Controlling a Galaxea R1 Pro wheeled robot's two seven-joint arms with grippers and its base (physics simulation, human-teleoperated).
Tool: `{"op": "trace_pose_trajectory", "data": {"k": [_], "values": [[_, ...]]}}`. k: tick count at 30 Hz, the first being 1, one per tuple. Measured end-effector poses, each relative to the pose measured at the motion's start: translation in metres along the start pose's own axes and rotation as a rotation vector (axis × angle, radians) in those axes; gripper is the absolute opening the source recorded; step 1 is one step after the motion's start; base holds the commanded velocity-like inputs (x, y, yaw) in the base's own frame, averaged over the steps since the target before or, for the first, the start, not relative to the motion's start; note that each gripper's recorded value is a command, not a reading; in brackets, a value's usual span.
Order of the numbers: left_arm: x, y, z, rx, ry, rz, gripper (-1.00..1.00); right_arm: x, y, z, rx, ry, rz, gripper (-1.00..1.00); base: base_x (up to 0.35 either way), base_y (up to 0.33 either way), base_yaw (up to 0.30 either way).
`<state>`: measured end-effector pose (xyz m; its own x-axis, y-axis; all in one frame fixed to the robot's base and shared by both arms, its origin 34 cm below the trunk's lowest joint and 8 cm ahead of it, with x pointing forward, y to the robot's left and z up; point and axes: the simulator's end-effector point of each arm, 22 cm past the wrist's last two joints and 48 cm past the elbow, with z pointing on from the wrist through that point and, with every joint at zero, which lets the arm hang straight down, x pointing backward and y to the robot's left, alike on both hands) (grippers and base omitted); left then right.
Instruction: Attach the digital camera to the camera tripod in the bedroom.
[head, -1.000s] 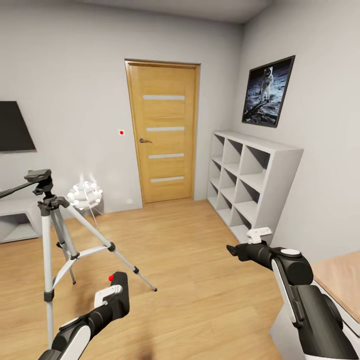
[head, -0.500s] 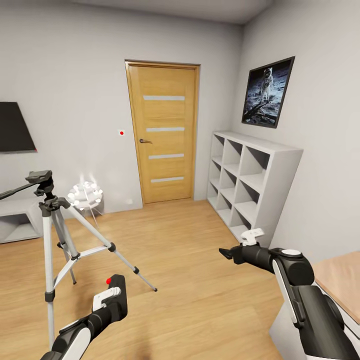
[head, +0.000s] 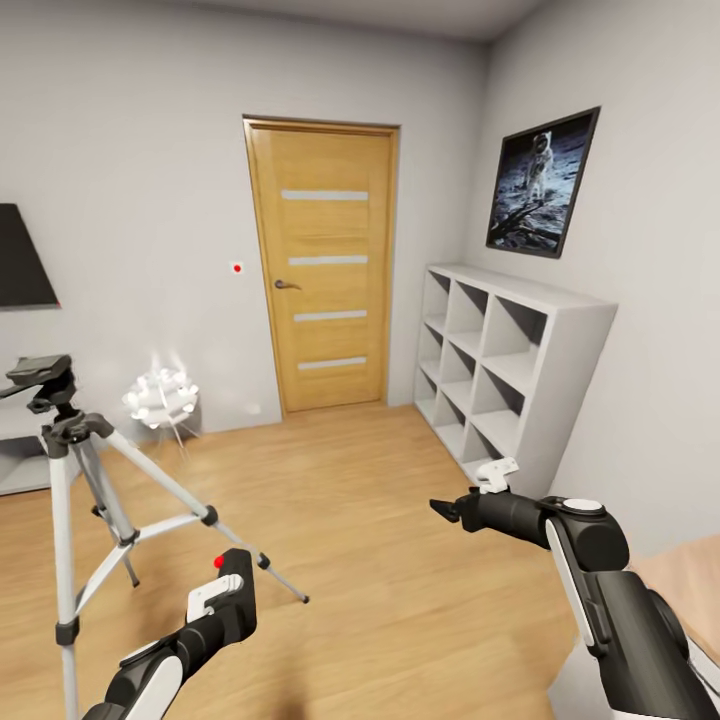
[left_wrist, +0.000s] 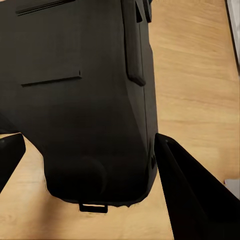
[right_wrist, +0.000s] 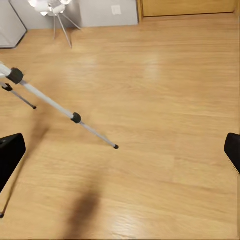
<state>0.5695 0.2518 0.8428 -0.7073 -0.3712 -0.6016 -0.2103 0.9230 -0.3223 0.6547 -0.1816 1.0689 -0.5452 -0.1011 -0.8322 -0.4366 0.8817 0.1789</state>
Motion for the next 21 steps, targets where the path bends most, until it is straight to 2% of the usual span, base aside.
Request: {"op": "trace_pose_trajectory", "data": {"k": [14, 21], "values": [[0.0, 0.0004, 0.0001, -0.002, 0.0, 0.0, -1.0, 0.0002, 0.001, 0.0005, -0.001, 0.001, -0.003, 1.0, 0.308, -0.174, -0.001], [0.0001, 0.0002, 0.0001, -0.001, 0.0, -0.001, -1.0, 0.0002, 0.0011, 0.0005, -0.002, 0.001, -0.003, 1.0, 0.297, -0.203, -0.057]]}}
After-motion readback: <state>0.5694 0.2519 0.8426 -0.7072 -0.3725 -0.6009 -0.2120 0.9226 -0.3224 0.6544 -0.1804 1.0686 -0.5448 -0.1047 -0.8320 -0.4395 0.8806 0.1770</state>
